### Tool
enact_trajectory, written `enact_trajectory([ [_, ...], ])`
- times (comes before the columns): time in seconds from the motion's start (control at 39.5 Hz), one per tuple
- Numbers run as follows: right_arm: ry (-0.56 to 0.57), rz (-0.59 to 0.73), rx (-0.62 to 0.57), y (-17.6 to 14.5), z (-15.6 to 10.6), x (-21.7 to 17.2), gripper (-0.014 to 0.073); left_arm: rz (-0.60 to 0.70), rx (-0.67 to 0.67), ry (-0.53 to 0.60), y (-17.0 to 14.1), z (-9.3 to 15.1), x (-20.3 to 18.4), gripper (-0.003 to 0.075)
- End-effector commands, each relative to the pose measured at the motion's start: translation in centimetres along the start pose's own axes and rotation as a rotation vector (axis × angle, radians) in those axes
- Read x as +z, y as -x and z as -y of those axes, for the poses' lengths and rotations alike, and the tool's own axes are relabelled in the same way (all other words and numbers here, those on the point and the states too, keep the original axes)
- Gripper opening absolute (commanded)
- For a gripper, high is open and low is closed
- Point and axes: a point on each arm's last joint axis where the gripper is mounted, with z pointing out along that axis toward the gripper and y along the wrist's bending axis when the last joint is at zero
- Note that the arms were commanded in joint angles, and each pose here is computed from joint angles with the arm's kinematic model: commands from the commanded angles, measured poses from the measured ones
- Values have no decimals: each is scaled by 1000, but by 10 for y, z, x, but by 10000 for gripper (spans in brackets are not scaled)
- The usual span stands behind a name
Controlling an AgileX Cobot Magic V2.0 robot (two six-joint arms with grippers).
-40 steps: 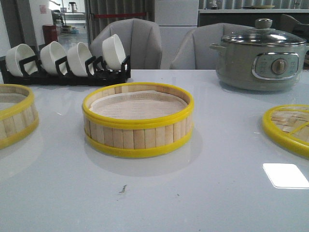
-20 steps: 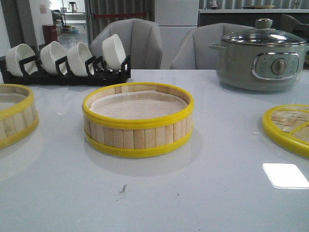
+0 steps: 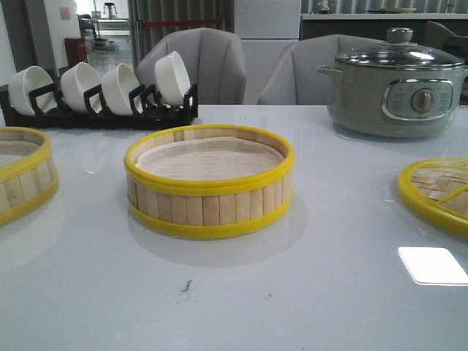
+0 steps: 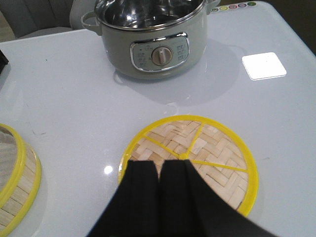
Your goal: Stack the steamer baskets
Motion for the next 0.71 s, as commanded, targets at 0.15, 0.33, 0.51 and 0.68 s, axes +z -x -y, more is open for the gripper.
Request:
enact_trajectory([
  [0.15, 20, 139, -2, 22, -4, -6, 21, 136, -19, -14, 18, 1, -15, 85],
  [0.33, 56, 152, 111, 24, -6, -7, 21, 122, -19, -13, 17, 1, -14, 85],
  [0.51, 72, 58, 136, 19, -9, -5, 73, 136, -19, -14, 18, 1, -15, 85],
  [0.68, 45, 88, -6, 21, -7, -3, 422, 124, -74, -61, 17, 5, -15, 85],
])
